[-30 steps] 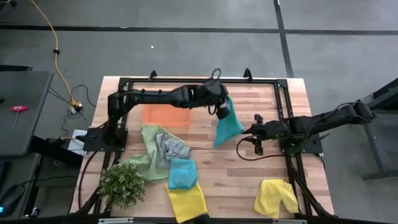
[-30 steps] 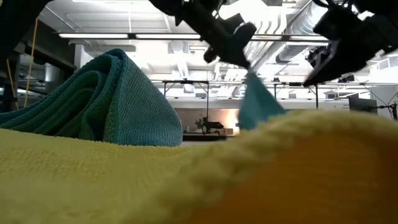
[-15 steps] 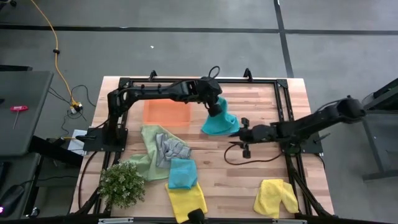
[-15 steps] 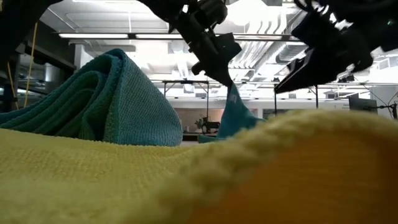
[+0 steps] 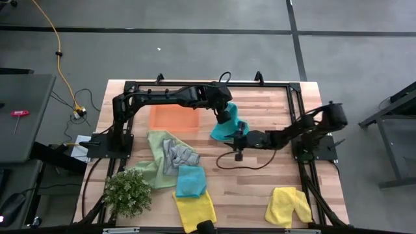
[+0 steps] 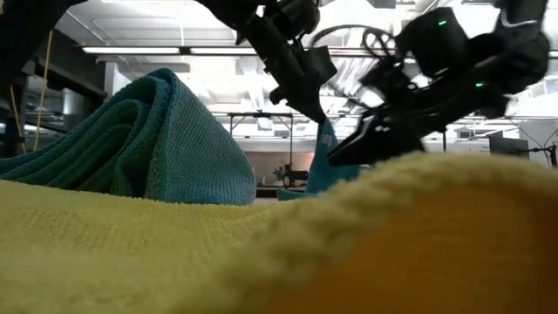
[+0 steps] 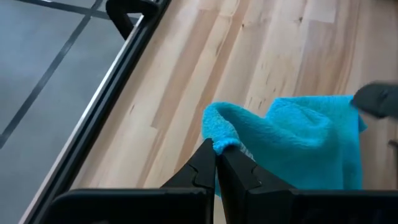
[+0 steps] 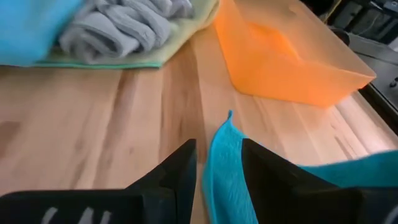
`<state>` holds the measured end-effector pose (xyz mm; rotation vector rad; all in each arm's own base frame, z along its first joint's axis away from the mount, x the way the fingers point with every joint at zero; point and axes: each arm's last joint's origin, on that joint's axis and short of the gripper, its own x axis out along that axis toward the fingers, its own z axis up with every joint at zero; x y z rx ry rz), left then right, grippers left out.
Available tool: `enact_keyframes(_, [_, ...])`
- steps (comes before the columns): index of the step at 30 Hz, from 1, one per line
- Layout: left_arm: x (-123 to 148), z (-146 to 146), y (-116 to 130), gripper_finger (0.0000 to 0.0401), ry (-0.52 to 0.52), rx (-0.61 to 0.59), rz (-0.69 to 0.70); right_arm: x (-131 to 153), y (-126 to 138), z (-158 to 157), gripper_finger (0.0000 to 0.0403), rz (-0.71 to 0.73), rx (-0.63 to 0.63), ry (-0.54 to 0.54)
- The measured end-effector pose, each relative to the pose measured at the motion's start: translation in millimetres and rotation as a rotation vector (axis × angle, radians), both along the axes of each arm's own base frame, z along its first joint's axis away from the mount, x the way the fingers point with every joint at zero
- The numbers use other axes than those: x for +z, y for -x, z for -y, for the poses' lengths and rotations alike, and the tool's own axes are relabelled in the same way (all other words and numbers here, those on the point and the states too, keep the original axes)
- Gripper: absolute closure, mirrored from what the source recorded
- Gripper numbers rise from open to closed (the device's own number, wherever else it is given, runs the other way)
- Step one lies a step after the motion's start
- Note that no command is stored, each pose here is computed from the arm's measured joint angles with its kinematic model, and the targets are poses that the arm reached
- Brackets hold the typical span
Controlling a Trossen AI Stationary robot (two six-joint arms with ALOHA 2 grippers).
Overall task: Fold microfiber towels
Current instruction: Fold the top blue microfiber cloth
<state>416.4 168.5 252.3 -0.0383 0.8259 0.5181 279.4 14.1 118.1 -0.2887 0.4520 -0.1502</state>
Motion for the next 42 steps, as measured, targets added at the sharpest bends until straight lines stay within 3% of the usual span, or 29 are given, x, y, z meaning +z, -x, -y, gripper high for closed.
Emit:
enact_keyframes(8, [-1,2,0,0.0401,-0.010,-0.022,-0.023,-14,-46,10,0.0285,-0.102,-0.045,0.030])
enact_keyframes(15, [-1,1,0,0.0401,-0.010,-0.021,-0.024,-25,-66,18,0.0286,-0.192,-0.139,0.018])
enact_keyframes(28, [-1,3,0,0.0400,-0.008,-0.025,-0.029,-22,-74,3,0.0286,-0.215,-0.089,0.010])
enact_keyframes(35, [-1,4,0,0.0400,-0.006,-0.028,-0.028,-22,-74,16,0.0286,-0.203,-0.160,-0.021])
enact_keyframes(42, [-1,4,0,0.0400,-0.006,-0.028,-0.028,-20,-76,18,0.0286,-0.178,-0.128,-0.051])
